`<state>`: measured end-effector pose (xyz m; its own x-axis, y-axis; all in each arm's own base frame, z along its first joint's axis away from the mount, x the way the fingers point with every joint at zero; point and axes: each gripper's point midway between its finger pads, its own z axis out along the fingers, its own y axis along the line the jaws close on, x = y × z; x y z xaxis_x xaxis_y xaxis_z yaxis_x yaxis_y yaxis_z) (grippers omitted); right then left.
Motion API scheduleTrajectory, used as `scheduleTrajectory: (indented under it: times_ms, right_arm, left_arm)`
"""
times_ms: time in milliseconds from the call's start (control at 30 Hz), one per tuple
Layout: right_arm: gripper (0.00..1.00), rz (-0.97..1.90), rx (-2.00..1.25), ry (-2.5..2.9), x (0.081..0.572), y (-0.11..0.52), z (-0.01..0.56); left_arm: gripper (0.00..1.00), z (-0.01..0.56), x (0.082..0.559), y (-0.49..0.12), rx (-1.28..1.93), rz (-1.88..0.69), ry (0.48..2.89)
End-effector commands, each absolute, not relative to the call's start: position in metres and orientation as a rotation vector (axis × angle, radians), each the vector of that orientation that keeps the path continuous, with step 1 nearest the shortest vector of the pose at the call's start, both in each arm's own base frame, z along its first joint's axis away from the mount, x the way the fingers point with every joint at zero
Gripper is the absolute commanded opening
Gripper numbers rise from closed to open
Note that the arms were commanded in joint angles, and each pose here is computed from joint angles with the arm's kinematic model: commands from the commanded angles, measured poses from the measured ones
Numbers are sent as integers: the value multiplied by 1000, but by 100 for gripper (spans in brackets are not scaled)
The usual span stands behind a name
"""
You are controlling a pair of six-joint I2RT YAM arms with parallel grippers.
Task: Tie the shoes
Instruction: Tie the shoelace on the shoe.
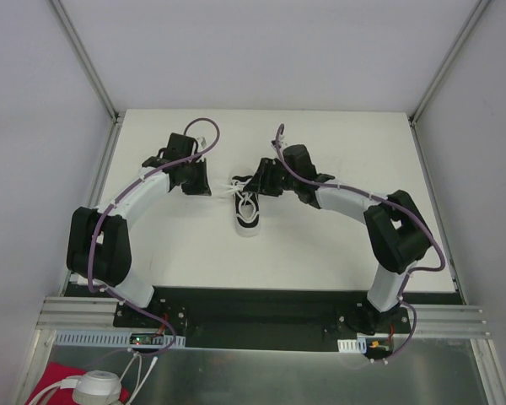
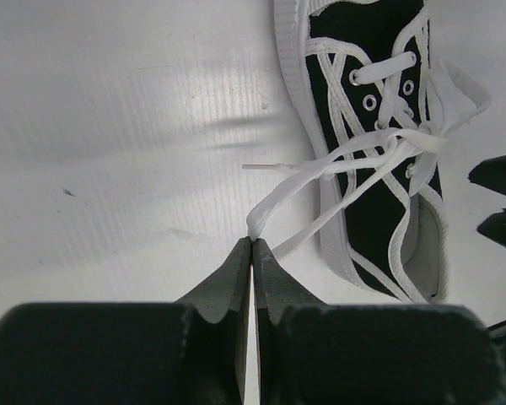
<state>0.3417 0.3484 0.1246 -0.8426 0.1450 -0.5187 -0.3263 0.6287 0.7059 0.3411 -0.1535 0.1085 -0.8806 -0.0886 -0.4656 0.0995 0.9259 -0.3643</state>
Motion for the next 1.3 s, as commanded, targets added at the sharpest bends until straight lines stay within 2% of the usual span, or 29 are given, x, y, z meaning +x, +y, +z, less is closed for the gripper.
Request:
scheduleTrajectory:
  times_ms: [0,367,500,767,867,1133,1267]
  right_arm:
    - [43,1176,-194,2299,350,365,127]
    - [40,1152,-207,2345,350,369,109]
    - [31,1155,-213,2347,347,370,109]
    - [31,1149,-235,2366,345,375,103]
    - [26,1141,-231,2364,345,375,103]
    - [1,1139,-225,2347,347,374,110]
    - [1,1140,-229,2334,345,373,115]
  left_arm:
    - [0,118,346,-155,18,-526,2574]
    - [0,117,345,-154,21,-520,2575]
    - [0,116,345,-153,18,-518,2577]
    - [0,116,344,-153,12,-519,2577]
    - [0,117,343,-153,15,-516,2574]
    - [0,116,342,-152,12,-514,2577]
    - [0,118,343,-151,11,-508,2572]
